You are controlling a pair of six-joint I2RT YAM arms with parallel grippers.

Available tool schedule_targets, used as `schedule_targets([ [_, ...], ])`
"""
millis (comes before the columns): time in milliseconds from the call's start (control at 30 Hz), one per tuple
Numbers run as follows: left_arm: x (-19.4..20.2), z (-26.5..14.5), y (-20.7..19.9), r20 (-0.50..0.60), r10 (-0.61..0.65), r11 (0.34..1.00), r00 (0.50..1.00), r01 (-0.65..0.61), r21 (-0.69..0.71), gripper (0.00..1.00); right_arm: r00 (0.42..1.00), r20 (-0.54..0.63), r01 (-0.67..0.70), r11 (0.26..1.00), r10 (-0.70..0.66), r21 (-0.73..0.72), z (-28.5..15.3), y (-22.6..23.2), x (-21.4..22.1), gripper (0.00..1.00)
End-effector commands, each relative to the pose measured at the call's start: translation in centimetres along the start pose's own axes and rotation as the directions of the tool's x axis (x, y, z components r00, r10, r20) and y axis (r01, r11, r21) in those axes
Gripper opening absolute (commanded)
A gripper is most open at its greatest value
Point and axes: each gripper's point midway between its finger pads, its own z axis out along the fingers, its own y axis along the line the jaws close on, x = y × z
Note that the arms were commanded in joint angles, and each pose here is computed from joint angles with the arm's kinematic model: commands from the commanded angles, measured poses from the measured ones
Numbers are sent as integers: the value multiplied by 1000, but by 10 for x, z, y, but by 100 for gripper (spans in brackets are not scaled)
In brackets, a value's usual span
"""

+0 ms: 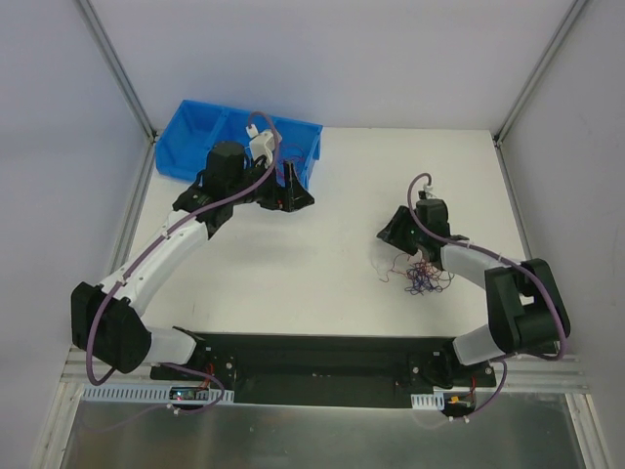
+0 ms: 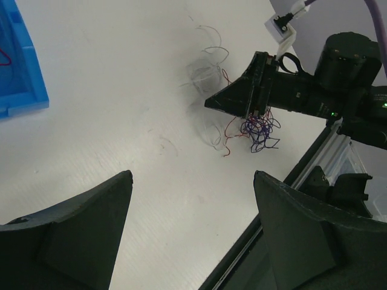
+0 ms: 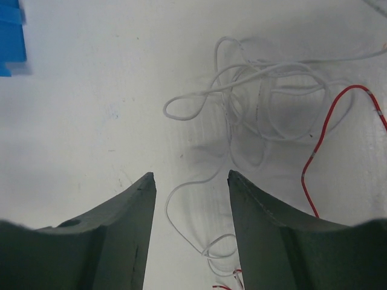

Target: Untangle the cables

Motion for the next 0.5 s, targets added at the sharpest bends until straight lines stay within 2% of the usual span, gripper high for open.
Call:
schedule_targets([
  [0, -5, -5, -22, 21, 57, 996, 998, -58, 74, 80, 1000, 0, 17, 999, -17, 44, 2, 5, -15, 54],
  [133, 2, -2, -33, -1, 43, 994, 999, -42, 103, 80, 1000, 16, 16, 995, -18, 99, 9, 4, -30, 54],
  [300, 7, 2, -41, -39, 23, 988, 999, -17, 153, 76, 992, 128, -16, 976, -13, 218, 12, -10, -60, 55],
  [400, 8, 4, -39, -38, 26, 989, 999, -20, 147, 76, 993, 121, -12, 978, -13, 209, 24, -1, -70, 57],
  [433, 9, 4, -38, -40, 24, 989, 999, -18, 144, 76, 995, 102, -13, 980, -8, 200, 31, 2, -70, 53],
  [467, 9, 5, -37, -45, 22, 989, 999, -16, 145, 75, 996, 92, -17, 983, -1, 185, 37, 7, -70, 42],
])
